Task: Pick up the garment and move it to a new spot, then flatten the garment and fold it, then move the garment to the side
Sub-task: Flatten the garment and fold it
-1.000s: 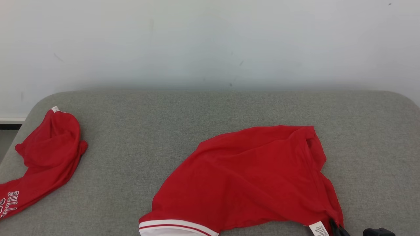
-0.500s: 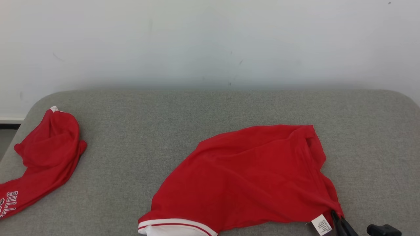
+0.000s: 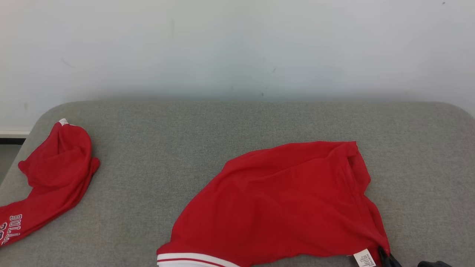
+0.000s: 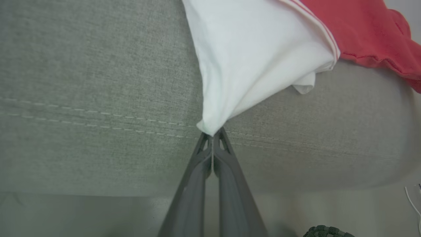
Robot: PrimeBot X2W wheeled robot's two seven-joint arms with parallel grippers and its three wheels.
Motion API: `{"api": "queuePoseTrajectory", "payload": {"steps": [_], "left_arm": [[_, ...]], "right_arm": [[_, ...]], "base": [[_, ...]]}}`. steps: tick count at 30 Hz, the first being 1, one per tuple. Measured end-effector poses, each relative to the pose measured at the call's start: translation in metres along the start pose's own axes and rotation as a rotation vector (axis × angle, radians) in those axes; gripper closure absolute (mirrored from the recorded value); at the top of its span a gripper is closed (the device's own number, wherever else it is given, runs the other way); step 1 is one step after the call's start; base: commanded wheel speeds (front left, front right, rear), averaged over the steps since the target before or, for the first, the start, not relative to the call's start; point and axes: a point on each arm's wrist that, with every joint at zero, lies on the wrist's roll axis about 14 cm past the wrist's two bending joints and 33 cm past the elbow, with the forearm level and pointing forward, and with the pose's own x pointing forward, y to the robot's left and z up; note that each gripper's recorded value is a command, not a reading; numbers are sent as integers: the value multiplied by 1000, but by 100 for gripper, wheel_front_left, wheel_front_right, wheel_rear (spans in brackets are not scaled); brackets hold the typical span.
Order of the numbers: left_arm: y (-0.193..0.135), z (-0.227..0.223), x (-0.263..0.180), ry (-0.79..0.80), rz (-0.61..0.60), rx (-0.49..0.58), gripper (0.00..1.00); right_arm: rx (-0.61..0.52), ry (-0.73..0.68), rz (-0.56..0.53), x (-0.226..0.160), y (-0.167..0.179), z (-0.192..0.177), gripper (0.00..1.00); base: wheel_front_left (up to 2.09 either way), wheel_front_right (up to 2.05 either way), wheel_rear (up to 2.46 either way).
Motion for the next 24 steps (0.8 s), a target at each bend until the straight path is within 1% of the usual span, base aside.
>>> {"api": "queuePoseTrajectory", "payload": {"steps": [2,3,4,5,6,10,15,18,22,23,24], "left_arm": [[3,-3,-1,7,12,-25,100],[4,-3,-1,6,14,-21,96],[6,-2,-1,6,16,-11,6],[8,-1,0,4,22,-10,0],[10,-1,0,4,27,-9,0],[13,-1,-1,4,34,-2,0],[14,20,3,-59,28,1,0],[7,32,6,-97,10,-2,0],[-3,35,8,-106,-24,2,0],[-8,37,9,-116,-35,-30,0],[-8,37,9,-116,-35,-30,0]], "right_arm": [[0,5,0,0,0,-1,100],[0,7,0,0,0,-2,100],[1,8,0,0,0,-3,88],[2,10,0,-1,0,-3,51],[4,14,-2,-1,0,-5,0],[10,20,-4,-4,-1,-7,0],[19,9,-10,-5,-3,-4,0],[22,-2,-11,-6,-4,-1,0],[26,-4,-13,-9,-5,-1,0],[26,-13,-14,-9,-5,1,0],[26,-13,-14,-9,-5,1,0]], "base": [[0,0,0],[0,0,0],[0,0,0],[0,0,0],[0,0,0],[0,0,0],[0,0,0],[0,0,0],[0,0,0],[0,0,0],[0,0,0]]}}
